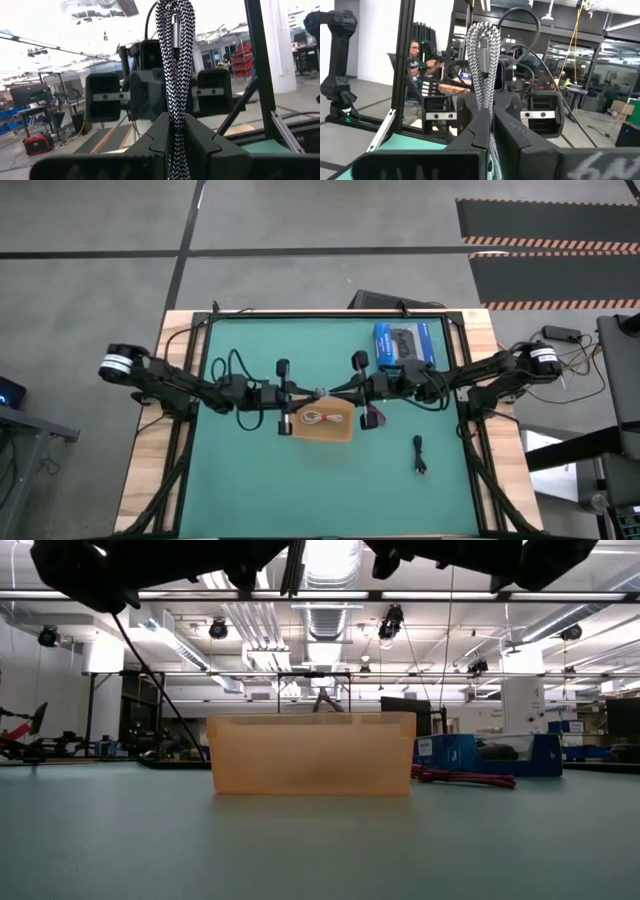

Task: Pick and place USB-C Cables
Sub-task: Put the black white charger cable into the orange bin, then put the black red charger cable into the orange bin

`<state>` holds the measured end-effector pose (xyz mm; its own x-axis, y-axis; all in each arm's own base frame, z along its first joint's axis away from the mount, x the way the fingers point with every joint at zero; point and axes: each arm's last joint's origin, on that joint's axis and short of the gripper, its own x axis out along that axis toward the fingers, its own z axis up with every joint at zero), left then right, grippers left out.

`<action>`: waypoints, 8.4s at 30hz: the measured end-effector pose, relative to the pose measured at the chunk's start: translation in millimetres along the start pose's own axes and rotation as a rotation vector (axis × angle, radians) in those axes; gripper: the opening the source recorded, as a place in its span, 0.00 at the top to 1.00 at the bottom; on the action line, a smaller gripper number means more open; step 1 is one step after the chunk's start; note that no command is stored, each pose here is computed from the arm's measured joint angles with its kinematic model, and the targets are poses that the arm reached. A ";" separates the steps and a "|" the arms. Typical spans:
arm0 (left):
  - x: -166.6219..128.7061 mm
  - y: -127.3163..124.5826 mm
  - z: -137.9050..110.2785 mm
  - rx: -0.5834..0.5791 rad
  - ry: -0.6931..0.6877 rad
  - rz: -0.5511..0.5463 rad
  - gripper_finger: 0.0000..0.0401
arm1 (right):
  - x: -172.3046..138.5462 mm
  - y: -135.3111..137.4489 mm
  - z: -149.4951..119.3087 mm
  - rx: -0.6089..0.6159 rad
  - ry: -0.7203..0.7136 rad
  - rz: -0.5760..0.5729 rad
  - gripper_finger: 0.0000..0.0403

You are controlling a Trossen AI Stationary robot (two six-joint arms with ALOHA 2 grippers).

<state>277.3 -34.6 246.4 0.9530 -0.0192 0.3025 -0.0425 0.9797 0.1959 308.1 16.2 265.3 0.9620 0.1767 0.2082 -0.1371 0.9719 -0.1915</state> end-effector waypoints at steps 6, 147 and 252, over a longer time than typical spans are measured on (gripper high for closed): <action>-1.1 0.8 2.5 0.000 -0.005 0.002 0.95 | 1.6 -0.7 1.6 0.009 -0.001 -0.009 0.79; -59.5 35.5 63.3 -0.024 0.242 0.313 0.44 | 127.3 5.0 -105.3 0.365 1.412 0.012 0.96; -46.6 26.3 45.1 -0.114 0.292 0.269 0.44 | -92.4 69.3 -124.6 0.340 1.095 -0.586 0.71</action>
<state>218.3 -16.9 279.5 0.9581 0.2824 0.0482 -0.2842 0.9581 0.0364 239.1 47.8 113.3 0.5683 -0.3494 -0.7449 0.4723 0.8799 -0.0525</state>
